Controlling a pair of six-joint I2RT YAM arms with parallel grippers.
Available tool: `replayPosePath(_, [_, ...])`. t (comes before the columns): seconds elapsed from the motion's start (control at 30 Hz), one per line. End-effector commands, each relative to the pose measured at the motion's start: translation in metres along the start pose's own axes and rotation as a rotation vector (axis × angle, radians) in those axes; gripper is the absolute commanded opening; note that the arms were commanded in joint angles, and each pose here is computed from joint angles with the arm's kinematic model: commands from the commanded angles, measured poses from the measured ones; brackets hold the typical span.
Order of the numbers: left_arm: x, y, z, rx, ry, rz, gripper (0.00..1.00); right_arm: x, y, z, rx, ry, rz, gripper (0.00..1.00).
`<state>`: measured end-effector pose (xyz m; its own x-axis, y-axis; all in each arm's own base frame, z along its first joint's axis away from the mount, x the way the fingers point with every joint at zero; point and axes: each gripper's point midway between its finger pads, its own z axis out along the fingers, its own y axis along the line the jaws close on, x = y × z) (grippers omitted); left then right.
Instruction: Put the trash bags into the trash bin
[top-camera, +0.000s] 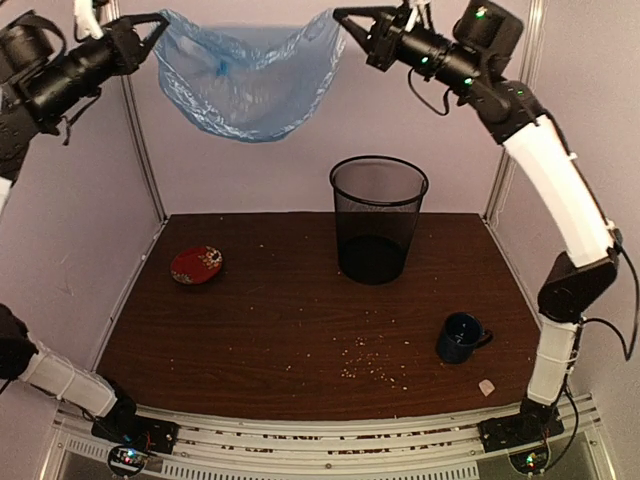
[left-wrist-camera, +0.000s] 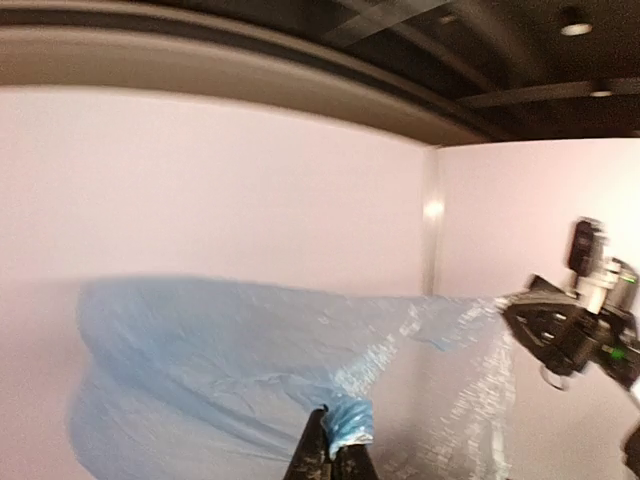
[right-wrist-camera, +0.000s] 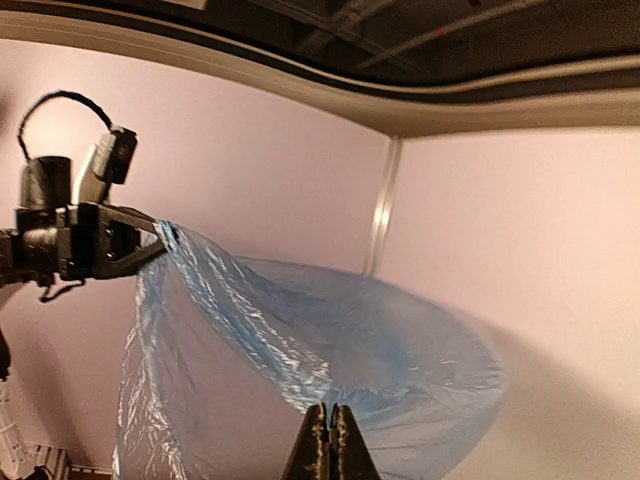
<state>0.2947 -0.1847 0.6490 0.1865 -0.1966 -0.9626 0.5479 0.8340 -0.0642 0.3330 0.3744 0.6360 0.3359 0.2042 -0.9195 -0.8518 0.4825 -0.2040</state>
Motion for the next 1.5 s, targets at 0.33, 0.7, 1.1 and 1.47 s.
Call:
replayPosePath(0.33, [0.313, -0.041, -0.137, 0.240, 0.669, -0.002, 0.00, 0.249, 0.172, -0.130, -0.528, 0.589, 0.091, 0.00])
replayPosePath(0.7, [0.299, -0.042, -0.190, 0.255, 0.674, -0.078, 0.00, 0.264, 0.222, -0.195, -0.696, 0.693, 0.196, 0.00])
replayPosePath(1.1, [0.097, -0.066, -0.135, 0.367, 0.158, 0.069, 0.00, 0.119, 0.174, -0.113, -0.584, 0.424, -0.052, 0.00])
replayPosePath(1.47, [0.121, 0.047, -0.047, -0.500, 0.229, 0.379, 0.00, 0.156, 0.030, -0.011, -0.082, 0.396, 0.122, 0.00])
